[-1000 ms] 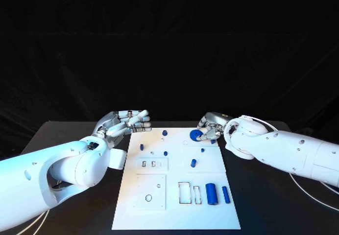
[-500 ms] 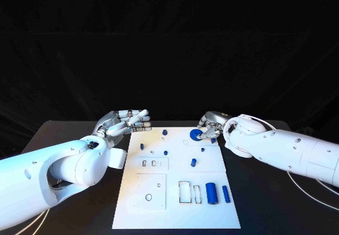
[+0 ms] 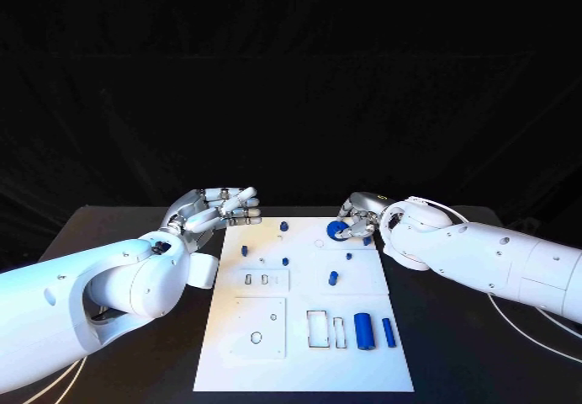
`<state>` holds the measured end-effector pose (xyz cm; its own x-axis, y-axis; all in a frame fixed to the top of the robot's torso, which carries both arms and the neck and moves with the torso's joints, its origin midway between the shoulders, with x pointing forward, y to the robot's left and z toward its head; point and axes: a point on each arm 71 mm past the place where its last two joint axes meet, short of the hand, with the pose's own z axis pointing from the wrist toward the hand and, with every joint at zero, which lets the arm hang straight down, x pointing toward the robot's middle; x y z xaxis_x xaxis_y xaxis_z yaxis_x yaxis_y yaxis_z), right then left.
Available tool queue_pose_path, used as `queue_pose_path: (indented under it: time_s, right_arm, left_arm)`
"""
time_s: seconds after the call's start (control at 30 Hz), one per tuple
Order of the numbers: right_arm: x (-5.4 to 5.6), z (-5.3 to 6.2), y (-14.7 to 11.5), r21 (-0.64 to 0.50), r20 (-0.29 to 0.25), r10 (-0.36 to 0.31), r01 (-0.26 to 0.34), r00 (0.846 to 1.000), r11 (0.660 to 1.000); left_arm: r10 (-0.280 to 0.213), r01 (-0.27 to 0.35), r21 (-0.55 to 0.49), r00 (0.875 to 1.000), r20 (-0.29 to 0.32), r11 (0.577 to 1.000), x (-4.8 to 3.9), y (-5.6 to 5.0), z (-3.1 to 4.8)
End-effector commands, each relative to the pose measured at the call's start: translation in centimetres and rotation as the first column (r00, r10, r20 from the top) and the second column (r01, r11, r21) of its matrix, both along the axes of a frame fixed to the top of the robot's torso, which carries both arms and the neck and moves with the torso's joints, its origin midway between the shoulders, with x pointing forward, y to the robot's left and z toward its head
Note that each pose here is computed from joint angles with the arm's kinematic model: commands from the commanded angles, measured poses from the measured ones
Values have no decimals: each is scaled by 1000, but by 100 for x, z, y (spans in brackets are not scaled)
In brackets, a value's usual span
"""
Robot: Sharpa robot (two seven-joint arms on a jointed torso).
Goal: Assemble the parts on the task board
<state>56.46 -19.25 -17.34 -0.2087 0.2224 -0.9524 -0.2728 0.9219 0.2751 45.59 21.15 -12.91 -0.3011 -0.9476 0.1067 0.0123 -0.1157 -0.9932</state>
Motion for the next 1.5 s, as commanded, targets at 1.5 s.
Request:
queue_pose_path:
  time_s: [1.5]
  right_arm:
    - [-245,203,495,2,199,128,-131,972,991]
  left_arm:
    - [-11,11,-5,1000,0,1000,-4,5,9]
